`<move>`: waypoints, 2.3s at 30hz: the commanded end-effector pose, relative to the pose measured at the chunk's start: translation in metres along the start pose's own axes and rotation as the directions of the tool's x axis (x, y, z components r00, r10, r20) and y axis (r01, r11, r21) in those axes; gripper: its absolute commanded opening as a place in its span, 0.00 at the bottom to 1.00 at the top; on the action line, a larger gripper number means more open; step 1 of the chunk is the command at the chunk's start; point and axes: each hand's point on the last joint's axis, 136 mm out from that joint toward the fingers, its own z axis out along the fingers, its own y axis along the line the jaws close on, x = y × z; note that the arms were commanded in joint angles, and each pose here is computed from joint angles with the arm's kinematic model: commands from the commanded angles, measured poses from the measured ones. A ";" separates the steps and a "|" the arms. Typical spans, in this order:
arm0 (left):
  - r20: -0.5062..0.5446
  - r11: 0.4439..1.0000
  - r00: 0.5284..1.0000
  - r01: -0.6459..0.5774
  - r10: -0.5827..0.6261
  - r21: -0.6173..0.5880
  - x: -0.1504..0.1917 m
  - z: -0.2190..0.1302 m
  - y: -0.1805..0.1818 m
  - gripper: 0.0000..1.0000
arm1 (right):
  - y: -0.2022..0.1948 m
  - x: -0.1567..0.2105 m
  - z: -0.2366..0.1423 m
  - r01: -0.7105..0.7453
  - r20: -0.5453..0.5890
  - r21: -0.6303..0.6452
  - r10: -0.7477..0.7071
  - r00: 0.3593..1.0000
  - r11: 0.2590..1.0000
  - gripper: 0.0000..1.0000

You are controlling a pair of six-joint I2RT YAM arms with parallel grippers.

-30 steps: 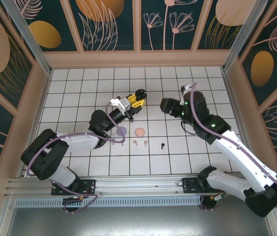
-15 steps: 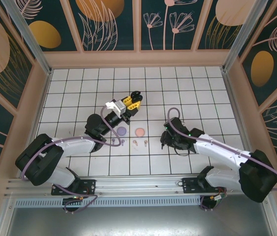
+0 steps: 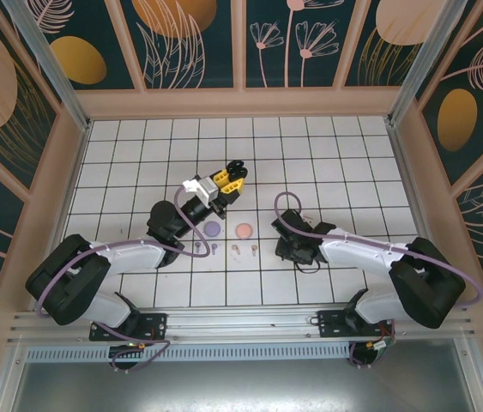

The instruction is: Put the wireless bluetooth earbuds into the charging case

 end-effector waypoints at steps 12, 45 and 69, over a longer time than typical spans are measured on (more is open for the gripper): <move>0.072 1.000 0.997 -0.010 0.009 0.004 -0.019 -0.004 -0.003 0.00 | 0.014 -0.005 0.007 0.021 0.019 0.012 -0.021 1.000 1.000 0.37; 0.054 1.000 0.999 -0.006 0.005 0.018 -0.015 0.000 -0.004 0.00 | 0.032 -0.016 -0.006 0.042 0.087 -0.001 -0.042 0.995 0.999 0.14; 0.016 0.993 0.999 -0.036 0.034 0.109 -0.013 0.011 -0.017 0.00 | 0.139 -0.174 -0.275 0.332 0.645 -0.390 -0.003 0.764 0.859 0.14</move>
